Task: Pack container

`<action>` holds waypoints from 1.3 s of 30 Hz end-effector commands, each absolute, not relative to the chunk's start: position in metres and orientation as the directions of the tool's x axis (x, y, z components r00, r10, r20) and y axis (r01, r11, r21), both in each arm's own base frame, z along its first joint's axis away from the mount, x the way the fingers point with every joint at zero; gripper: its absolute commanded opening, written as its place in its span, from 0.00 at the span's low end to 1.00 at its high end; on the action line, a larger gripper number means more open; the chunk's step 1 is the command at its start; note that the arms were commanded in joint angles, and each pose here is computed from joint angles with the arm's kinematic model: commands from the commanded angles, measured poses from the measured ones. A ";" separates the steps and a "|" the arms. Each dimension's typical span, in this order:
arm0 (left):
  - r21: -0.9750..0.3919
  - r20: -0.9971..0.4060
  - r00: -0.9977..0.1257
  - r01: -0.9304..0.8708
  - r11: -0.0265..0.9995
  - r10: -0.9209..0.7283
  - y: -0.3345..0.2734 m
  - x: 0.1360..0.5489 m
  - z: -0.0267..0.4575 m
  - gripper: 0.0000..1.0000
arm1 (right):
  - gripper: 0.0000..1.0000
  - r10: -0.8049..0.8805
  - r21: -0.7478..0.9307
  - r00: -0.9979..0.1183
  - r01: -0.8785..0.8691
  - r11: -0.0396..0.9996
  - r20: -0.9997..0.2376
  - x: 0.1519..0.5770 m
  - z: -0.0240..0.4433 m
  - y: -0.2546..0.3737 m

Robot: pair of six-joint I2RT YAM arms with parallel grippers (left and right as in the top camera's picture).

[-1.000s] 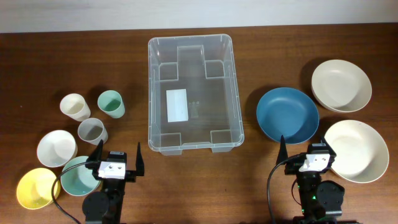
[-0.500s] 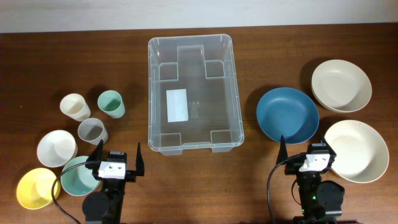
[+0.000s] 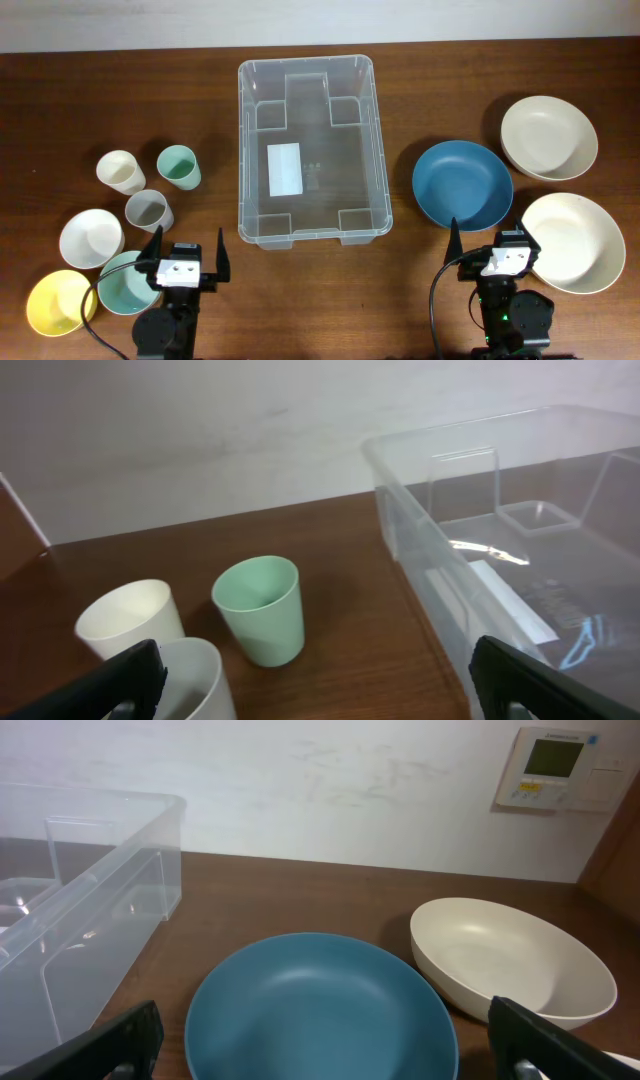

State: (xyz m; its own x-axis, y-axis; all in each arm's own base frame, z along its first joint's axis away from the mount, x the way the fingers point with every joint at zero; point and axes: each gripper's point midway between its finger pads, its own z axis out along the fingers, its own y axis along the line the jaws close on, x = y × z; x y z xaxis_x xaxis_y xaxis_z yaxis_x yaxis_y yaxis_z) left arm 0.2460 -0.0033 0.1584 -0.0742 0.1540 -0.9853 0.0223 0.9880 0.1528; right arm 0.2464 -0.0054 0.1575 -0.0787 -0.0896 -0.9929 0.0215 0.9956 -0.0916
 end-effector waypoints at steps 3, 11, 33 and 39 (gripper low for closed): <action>0.147 -0.986 -0.079 -0.015 0.989 0.145 0.003 0.246 0.157 0.99 | 0.99 -0.093 -0.094 -0.081 0.012 0.995 -0.992 0.246 0.155 -0.004; 0.144 -0.989 -0.032 -0.057 0.988 0.143 0.009 0.246 0.170 1.00 | 0.99 0.091 0.088 -0.097 0.029 0.996 -0.991 0.247 0.151 -0.004; -0.010 -0.949 -0.317 -0.004 1.000 -0.011 -0.002 0.280 0.231 0.99 | 0.99 0.102 0.082 -0.497 0.061 0.995 -0.862 0.289 0.213 -0.004; -0.005 -0.827 -0.562 -0.006 1.000 -0.007 -0.002 0.307 0.227 0.99 | 0.99 0.100 0.110 -0.660 0.026 0.994 -0.744 0.313 0.245 0.006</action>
State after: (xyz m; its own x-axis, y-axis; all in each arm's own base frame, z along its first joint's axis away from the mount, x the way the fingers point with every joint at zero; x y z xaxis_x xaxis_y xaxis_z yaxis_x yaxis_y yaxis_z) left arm 0.2928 -0.0012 0.2127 -0.5280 0.0054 -0.8492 -0.0051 0.9999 0.0095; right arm 0.2983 0.0012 0.2194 -0.6537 0.0875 -0.7516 0.0468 0.9961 0.0752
